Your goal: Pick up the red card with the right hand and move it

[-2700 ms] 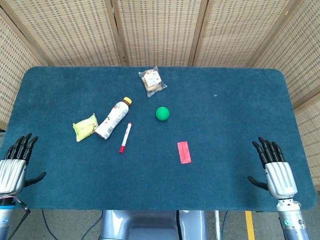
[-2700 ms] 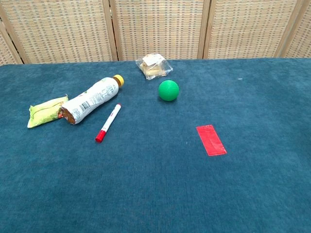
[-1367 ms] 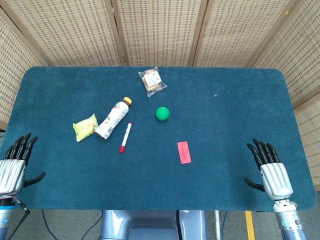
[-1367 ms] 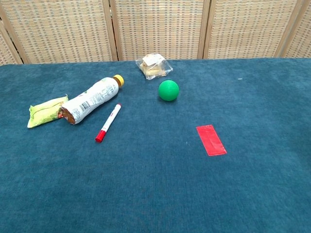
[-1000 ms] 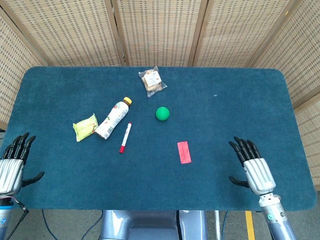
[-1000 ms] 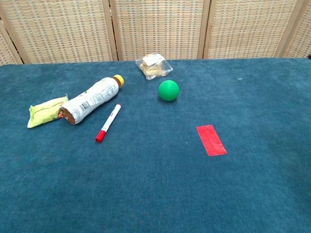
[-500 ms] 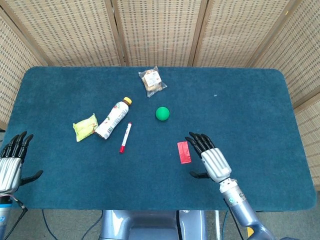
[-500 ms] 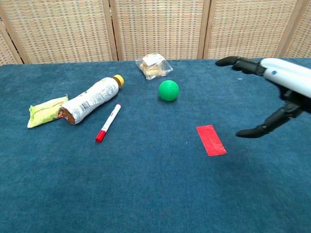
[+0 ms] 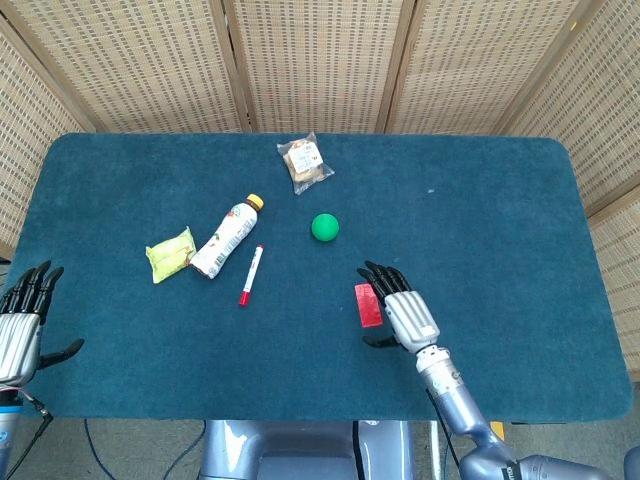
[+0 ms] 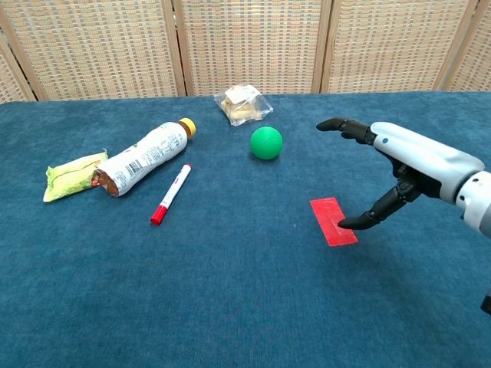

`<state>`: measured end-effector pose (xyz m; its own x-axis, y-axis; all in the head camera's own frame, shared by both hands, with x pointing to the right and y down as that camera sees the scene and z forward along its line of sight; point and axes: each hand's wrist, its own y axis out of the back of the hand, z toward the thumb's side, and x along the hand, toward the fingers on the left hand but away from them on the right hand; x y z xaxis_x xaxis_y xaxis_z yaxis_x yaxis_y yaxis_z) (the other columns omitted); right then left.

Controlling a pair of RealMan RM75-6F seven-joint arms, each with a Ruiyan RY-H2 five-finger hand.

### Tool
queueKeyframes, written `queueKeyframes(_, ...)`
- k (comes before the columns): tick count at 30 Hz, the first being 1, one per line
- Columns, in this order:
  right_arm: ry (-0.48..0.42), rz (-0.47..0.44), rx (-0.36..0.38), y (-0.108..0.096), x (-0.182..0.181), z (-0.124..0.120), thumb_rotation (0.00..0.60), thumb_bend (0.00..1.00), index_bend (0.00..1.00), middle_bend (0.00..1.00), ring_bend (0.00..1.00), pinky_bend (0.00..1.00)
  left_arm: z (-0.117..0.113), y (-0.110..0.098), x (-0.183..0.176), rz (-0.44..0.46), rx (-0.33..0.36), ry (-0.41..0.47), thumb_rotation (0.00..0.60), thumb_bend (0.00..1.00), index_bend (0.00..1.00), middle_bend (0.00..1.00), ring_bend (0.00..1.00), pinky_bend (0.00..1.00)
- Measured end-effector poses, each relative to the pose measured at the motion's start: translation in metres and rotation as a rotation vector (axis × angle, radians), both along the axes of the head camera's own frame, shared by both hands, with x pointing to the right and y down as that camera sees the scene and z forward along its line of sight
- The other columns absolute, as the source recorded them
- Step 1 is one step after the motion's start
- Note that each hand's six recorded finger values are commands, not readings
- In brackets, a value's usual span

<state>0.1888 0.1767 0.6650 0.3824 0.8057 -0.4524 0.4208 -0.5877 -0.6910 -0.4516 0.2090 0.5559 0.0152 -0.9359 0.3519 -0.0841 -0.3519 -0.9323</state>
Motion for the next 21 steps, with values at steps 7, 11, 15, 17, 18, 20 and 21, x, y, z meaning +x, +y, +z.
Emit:
queueKeyframes(7,0.028,0.001,-0.027,0.004,-0.004,0.011,0.6,0.2,0.01,0.0,0.0,0.0,-0.002,-0.002,0.0,-0.003,0.004,0.003,0.6,0.05,0.0,0.0,0.0,0.13)
queueKeyframes(11,0.07,-0.004,-0.029,0.005,-0.004,0.02,0.6,0.2,0.01,0.0,0.0,0.0,-0.001,-0.002,-0.001,-0.004,0.001,0.002,0.6,0.05,0.0,0.0,0.0,0.13)
queueKeyframes(15,0.113,0.002,-0.031,0.004,-0.004,0.031,0.6,0.2,0.01,0.0,0.0,0.0,0.0,-0.002,-0.001,-0.007,-0.001,0.001,0.6,0.05,0.0,0.0,0.0,0.13)
queueKeyframes(17,0.128,0.002,-0.029,0.003,-0.004,0.035,0.6,0.21,0.01,0.0,0.0,0.0,0.0,-0.003,-0.002,-0.007,-0.002,0.001,0.6,0.05,0.0,0.0,0.0,0.13)
queueKeyframes(18,0.138,0.002,-0.027,0.003,-0.004,0.037,0.6,0.21,0.01,0.0,0.0,0.0,0.001,-0.003,-0.002,-0.007,-0.003,0.0,0.6,0.05,0.0,0.0,0.0,0.13)
queueKeyframes(20,0.156,-0.001,-0.023,0.002,-0.003,0.04,0.6,0.22,0.01,0.0,0.0,0.0,0.001,-0.003,-0.002,-0.007,-0.003,-0.001,0.6,0.05,0.0,0.0,0.0,0.13)
queueKeyframes(21,0.167,-0.002,-0.021,0.001,-0.003,0.042,0.6,0.23,0.01,0.0,0.0,0.0,0.001,-0.003,-0.002,-0.008,-0.003,-0.001,0.6,0.05,0.0,0.0,0.0,0.13)
